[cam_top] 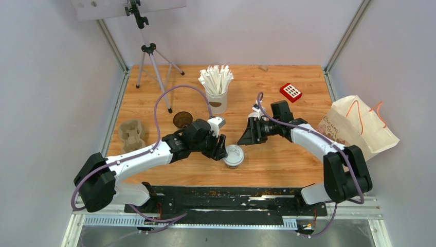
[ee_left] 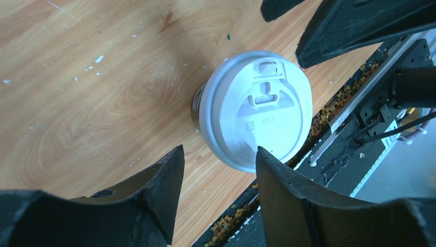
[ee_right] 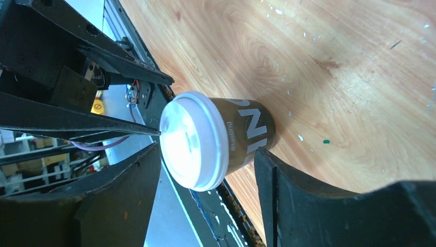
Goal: Pack the takeout coffee
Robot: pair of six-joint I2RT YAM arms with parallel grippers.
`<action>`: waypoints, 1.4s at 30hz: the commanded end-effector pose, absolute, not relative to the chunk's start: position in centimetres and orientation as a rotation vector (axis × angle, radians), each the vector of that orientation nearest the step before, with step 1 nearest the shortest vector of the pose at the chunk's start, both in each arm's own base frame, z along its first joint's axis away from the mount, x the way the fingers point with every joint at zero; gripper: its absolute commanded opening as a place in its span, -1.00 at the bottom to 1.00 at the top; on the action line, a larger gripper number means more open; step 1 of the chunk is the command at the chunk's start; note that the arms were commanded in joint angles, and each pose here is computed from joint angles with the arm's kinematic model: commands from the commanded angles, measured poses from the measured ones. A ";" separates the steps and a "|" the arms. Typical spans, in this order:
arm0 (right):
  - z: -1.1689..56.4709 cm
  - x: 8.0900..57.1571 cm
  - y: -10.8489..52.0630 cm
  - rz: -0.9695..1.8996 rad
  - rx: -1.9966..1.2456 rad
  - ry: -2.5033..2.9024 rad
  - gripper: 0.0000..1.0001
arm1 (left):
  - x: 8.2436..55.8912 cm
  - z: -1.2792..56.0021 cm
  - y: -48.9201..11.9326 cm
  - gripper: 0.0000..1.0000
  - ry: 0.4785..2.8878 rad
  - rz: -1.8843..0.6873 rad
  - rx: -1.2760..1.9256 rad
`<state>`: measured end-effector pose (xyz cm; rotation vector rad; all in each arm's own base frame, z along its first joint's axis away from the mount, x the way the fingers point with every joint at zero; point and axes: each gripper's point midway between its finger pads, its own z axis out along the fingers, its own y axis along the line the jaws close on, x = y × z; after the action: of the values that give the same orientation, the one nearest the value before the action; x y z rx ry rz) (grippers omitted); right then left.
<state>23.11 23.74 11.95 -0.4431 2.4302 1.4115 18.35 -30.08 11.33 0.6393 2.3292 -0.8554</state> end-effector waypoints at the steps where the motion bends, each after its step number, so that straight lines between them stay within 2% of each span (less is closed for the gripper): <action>1: 14.3 23.3 22.7 1.246 -0.478 2.431 0.42 | 19.3 14.1 -29.9 0.23 2.283 -0.788 0.685; 3: 15.1 23.0 22.6 1.160 -0.500 2.432 0.62 | 19.7 15.1 -29.8 0.24 2.268 -0.765 0.694; 6: 16.5 22.4 22.7 1.061 -0.529 2.412 0.75 | 20.4 17.6 -29.3 0.29 2.230 -0.713 0.709; 7: 16.9 22.3 22.7 1.021 -0.534 2.406 0.79 | 20.6 18.7 -29.0 0.35 2.214 -0.691 0.706; 8: 17.5 22.2 22.7 0.976 -0.538 2.389 0.85 | 20.8 20.5 -28.6 0.54 2.183 -0.677 0.692; 9: 17.8 22.3 22.6 0.923 -0.545 2.382 0.92 | 21.0 21.8 -28.1 0.63 2.158 -0.665 0.678; 14: 18.8 21.5 23.4 0.759 -0.598 2.376 1.00 | 20.9 27.5 -23.1 0.79 2.048 -0.539 0.535; 16: 19.0 21.3 24.0 0.689 -0.621 2.371 1.00 | 20.3 29.3 -20.8 0.98 2.002 -0.509 0.492; 20: 18.5 20.6 25.2 0.597 -0.663 2.393 1.00 | 18.8 31.2 -17.6 1.00 1.940 -0.479 0.474; 25: 18.2 20.7 26.3 0.494 -0.686 2.367 1.00 | 17.7 30.0 -14.9 1.00 1.911 -0.422 0.482; 34: 17.5 20.4 28.4 0.441 -0.743 2.324 1.00 | 17.4 25.2 -12.6 1.00 1.822 -0.353 0.495; 42: 15.3 20.1 29.9 0.282 -0.832 2.374 1.00 | 17.4 25.7 -12.1 1.00 1.783 -0.341 0.499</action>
<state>19.20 29.26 14.53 -0.8557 2.4040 0.3651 16.76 -12.12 24.29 0.5066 1.8399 -0.3583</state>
